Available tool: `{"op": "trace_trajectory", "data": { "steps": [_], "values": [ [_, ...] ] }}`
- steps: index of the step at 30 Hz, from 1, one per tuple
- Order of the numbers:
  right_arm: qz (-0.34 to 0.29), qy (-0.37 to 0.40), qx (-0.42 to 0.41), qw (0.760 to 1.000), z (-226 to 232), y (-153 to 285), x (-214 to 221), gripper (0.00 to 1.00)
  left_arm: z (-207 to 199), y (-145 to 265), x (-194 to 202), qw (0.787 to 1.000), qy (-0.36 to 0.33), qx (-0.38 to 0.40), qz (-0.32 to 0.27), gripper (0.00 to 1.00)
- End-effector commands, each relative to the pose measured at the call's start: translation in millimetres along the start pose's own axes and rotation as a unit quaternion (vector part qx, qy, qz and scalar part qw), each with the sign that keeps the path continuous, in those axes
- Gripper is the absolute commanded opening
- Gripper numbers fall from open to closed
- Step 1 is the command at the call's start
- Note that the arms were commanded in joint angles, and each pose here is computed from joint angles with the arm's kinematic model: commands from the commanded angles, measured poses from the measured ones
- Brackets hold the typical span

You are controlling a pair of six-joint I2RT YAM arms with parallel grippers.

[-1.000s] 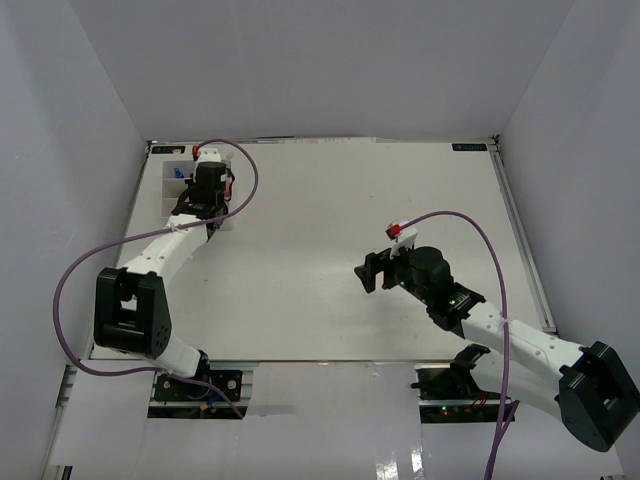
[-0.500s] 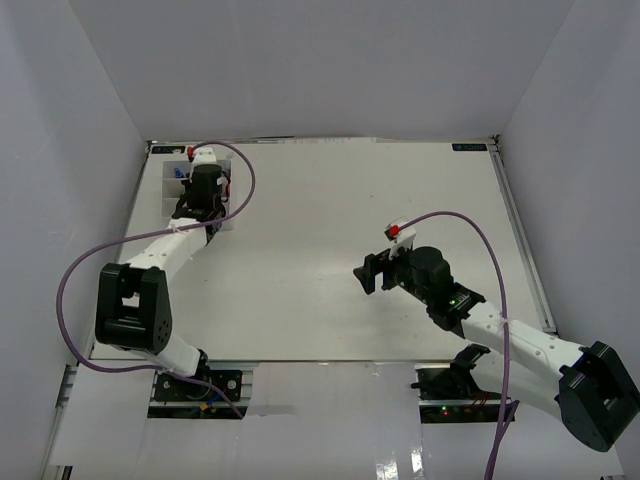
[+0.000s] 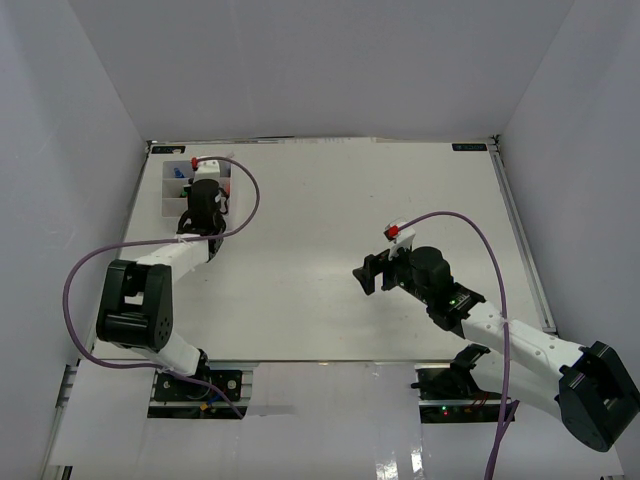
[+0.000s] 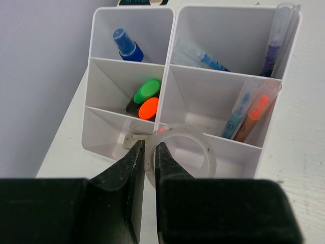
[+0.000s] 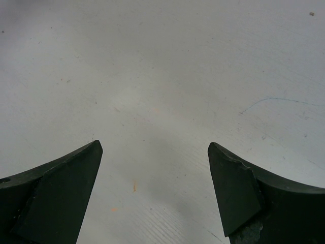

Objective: Sort the stationery into containers
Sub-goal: Place the stationery in the storage box.

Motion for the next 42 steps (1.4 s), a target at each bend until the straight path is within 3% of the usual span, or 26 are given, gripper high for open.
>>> {"op": "trace_trajectory", "data": {
  "steps": [1,10,21,28,42],
  "values": [
    [-0.018,0.009,-0.004,1.0,0.4,-1.2,-4.6,0.91,2.7,-1.4,-13.2,0.999,0.001,0.01,-0.054,0.09],
    [-0.02,0.01,-0.005,1.0,0.4,-0.6,-5.2,0.91,9.2,7.3,-4.6,0.992,-0.048,0.044,-0.111,0.1],
    [-0.024,0.011,-0.005,1.0,0.5,0.5,-5.2,0.91,5.8,2.6,-2.4,0.985,-0.075,0.06,-0.14,0.14],
    [-0.022,0.012,-0.005,1.0,0.3,-0.5,-4.2,0.91,-0.5,-0.8,8.3,0.983,-0.085,0.088,-0.138,0.15],
    [-0.018,0.015,-0.003,1.0,-0.2,-1.3,-2.2,0.91,-1.5,-3.9,25.7,0.983,-0.075,0.094,-0.139,0.29]
  ]
}}
Point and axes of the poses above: each gripper's point midway between its finger pads, its own y axis back along the fingers, its own z axis along the line the jaws close on, x = y × z, the point moved 8 cm from there along y, back along the fingers, and after that the axes turned 11 degrees about y, right-handed, at the moved point
